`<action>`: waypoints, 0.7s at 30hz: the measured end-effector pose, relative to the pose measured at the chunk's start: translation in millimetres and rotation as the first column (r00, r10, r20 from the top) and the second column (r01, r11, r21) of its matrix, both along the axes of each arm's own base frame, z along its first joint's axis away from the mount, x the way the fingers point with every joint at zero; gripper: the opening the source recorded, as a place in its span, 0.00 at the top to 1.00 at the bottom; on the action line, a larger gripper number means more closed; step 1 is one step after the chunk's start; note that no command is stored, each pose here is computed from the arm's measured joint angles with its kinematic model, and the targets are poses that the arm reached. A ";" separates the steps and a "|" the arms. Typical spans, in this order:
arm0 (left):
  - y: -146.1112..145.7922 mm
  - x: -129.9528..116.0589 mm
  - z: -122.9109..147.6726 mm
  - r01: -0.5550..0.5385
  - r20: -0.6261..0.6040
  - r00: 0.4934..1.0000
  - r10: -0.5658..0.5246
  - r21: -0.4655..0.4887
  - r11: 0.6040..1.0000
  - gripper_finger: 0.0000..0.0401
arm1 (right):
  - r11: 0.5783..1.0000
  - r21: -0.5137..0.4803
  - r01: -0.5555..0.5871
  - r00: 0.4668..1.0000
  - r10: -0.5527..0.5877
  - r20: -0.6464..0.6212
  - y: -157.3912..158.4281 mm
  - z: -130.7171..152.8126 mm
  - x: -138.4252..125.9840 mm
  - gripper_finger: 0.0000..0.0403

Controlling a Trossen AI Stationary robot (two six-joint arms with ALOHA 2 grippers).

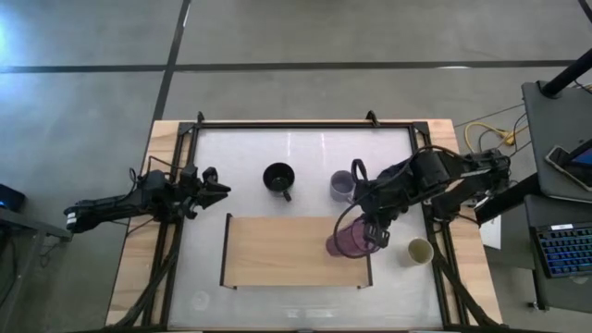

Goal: Stack small to large cups/mugs on shelf
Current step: Put the purple cup on the shelf

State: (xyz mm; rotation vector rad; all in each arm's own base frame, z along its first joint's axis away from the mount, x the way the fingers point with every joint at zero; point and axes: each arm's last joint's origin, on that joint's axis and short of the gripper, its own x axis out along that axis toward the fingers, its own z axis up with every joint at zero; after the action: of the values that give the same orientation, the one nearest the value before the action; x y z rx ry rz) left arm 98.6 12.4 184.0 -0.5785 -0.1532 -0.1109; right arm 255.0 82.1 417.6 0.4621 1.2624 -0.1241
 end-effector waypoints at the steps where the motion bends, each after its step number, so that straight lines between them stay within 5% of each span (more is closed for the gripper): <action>1: 0.0 0.0 0.0 0.000 0.000 1.000 0.000 0.000 1.000 0.75 | 1.000 0.000 -0.001 1.000 0.001 0.000 0.0 0.1 0.0 0.97; 21: 2.8 -2.2 9.8 -0.101 0.104 0.989 0.104 -0.035 0.994 0.75 | 0.999 0.005 0.038 0.999 -0.038 0.004 -1.6 1.8 0.0 0.97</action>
State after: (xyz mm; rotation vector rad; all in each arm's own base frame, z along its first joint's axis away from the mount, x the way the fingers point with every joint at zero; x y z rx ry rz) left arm 96.5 15.2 193.8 -0.5939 -0.2874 -0.0394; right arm 255.0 80.5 419.4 0.4906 1.2505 -0.1518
